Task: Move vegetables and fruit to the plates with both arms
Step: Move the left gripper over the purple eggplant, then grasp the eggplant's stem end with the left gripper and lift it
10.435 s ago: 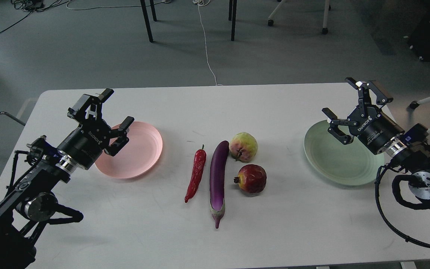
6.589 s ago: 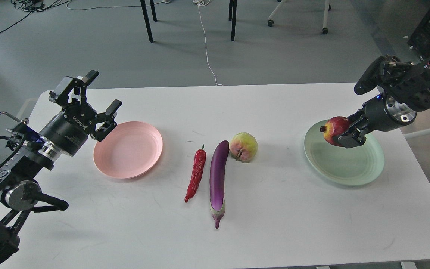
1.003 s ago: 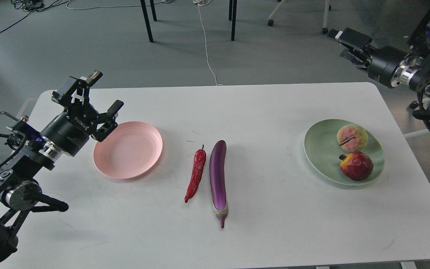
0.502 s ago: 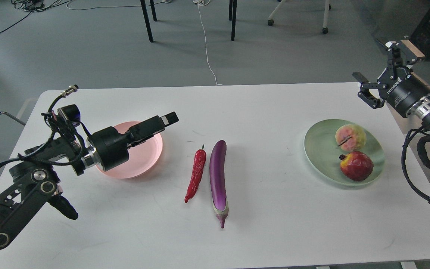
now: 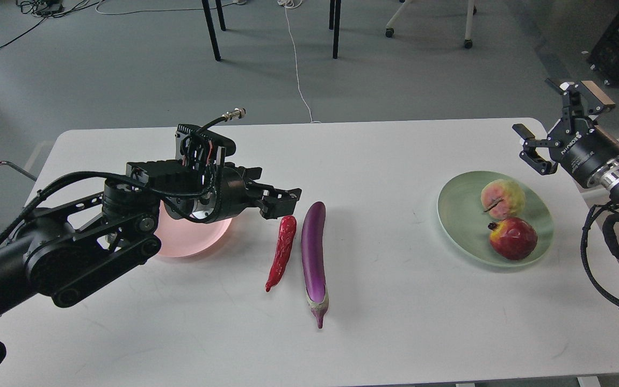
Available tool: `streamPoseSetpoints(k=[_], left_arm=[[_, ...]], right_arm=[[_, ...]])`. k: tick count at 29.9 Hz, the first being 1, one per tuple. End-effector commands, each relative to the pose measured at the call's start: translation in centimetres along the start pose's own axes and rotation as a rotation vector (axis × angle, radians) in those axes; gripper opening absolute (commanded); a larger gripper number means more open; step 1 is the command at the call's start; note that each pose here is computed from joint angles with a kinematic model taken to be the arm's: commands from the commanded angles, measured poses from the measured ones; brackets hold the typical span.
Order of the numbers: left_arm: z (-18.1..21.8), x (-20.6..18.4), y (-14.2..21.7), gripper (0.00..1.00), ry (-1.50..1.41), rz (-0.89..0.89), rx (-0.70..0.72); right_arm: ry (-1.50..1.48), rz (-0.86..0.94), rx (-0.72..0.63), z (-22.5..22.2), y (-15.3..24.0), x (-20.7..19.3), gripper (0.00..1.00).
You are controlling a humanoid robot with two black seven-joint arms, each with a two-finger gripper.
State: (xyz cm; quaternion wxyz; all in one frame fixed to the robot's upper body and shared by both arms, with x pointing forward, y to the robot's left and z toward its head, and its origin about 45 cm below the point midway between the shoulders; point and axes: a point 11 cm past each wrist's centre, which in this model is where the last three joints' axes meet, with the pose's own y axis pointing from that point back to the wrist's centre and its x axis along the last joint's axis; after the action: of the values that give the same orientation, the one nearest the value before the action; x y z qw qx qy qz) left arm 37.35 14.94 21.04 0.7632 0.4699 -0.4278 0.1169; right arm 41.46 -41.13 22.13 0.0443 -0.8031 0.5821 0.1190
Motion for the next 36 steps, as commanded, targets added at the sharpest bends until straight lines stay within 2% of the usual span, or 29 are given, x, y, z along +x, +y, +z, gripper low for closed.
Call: streamPoseSetpoints(k=[1,6,11,16,36], left_arm=[[0.2,-0.6,-1.0,0.99,0.005,-0.031,0.021],[3.8,-0.3,-2.6,0.99,0.004,-0.025,-0.027],[9.0,-0.4,-4.5,0.98,0.01,-0.025,-0.074],[11.3,-2.4,-5.3,0.98,-0.02,-0.073,-0.086],[9.3,-3.9,-5.8,0.98,-0.036,-0.115,-0.016]], right_arm=[[-0.005,0.001,-0.007,0.5,0.1,0.0,0.99],[-0.003,0.002,-0.008,0.5,0.0,0.0,0.99],[-0.003,0.004,-0.012,0.7,0.2,0.1,0.99],[-0.001,0.009,-0.014,0.6,0.5,0.3,0.99],[-0.002,0.021,-0.037,1.4,1.3,0.8,0.99]])
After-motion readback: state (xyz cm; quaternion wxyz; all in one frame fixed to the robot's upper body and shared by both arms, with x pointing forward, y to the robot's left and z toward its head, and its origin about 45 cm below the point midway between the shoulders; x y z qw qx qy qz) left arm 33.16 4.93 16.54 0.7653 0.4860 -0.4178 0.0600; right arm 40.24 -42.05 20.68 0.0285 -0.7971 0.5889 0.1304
